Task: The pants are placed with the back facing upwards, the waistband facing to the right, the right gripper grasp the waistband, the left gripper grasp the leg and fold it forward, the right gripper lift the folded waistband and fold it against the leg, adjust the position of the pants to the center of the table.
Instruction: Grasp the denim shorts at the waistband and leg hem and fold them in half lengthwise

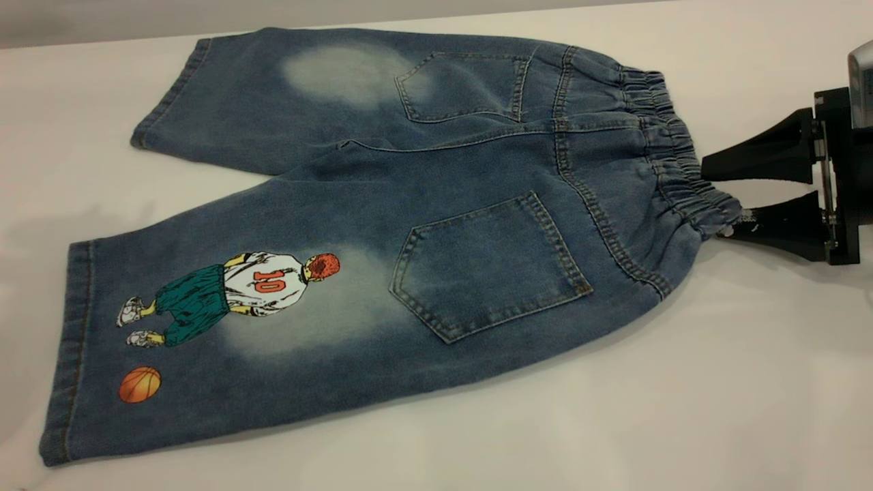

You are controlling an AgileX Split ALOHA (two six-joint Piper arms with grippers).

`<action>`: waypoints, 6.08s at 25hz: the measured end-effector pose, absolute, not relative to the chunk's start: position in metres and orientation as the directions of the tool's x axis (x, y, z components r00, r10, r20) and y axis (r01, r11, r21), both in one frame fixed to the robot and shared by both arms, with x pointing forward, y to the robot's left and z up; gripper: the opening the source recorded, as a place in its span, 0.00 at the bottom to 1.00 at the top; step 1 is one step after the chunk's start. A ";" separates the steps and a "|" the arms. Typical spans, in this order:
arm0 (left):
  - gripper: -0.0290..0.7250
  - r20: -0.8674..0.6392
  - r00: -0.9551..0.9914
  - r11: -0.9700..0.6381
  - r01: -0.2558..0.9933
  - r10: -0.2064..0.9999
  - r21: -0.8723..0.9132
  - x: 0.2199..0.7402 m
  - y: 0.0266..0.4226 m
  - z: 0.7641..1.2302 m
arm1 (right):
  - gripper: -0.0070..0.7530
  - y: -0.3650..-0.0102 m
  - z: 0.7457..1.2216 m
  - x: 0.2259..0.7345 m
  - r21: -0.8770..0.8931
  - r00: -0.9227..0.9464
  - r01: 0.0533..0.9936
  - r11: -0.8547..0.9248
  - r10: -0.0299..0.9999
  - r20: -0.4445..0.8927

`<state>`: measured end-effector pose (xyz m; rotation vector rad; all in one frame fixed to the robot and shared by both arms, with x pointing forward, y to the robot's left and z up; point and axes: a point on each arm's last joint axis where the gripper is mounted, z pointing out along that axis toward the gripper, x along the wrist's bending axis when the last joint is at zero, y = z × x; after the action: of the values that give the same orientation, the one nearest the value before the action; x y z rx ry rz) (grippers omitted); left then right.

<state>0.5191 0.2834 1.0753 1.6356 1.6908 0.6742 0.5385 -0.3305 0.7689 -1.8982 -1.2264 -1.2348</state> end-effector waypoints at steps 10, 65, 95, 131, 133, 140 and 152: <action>0.58 -0.118 0.021 0.077 0.638 0.993 0.766 0.519 0.283 1.075 | 0.22 -0.313 0.767 0.538 0.028 0.133 0.935 -0.352 0.424 0.896; 0.58 -0.134 0.330 -0.333 0.943 0.934 0.006 0.498 0.223 0.969 | 0.05 -0.333 0.864 0.566 0.213 0.038 0.930 -0.301 0.653 0.756; 0.58 -0.022 0.439 -0.439 0.898 0.898 0.001 0.422 0.201 0.881 | 0.05 -0.334 0.865 0.567 0.223 0.028 0.931 -0.290 0.664 0.747; 0.58 -0.016 0.421 -0.421 0.903 0.907 -0.085 0.426 0.199 0.825 | 0.05 -0.334 0.864 0.567 0.226 0.025 0.931 -0.287 0.668 0.744; 0.58 -0.017 0.418 -0.418 0.905 0.908 -0.082 0.427 0.199 0.825 | 0.05 -0.334 0.864 0.567 0.226 0.025 0.931 -0.287 0.668 0.744; 0.43 -0.017 0.418 -0.418 0.905 0.908 -0.081 0.427 0.199 0.825 | 0.05 -0.334 0.864 0.567 0.226 0.025 0.931 -0.287 0.668 0.744; 0.06 -0.017 0.417 -0.417 0.904 0.909 -0.090 0.426 0.199 0.825 | 0.05 -0.334 0.864 0.567 0.229 0.023 0.931 -0.285 0.669 0.743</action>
<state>0.4258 0.1992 0.8251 2.7005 1.7298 -0.1015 0.5671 -0.3343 0.8643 -1.9837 -1.6384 -1.1338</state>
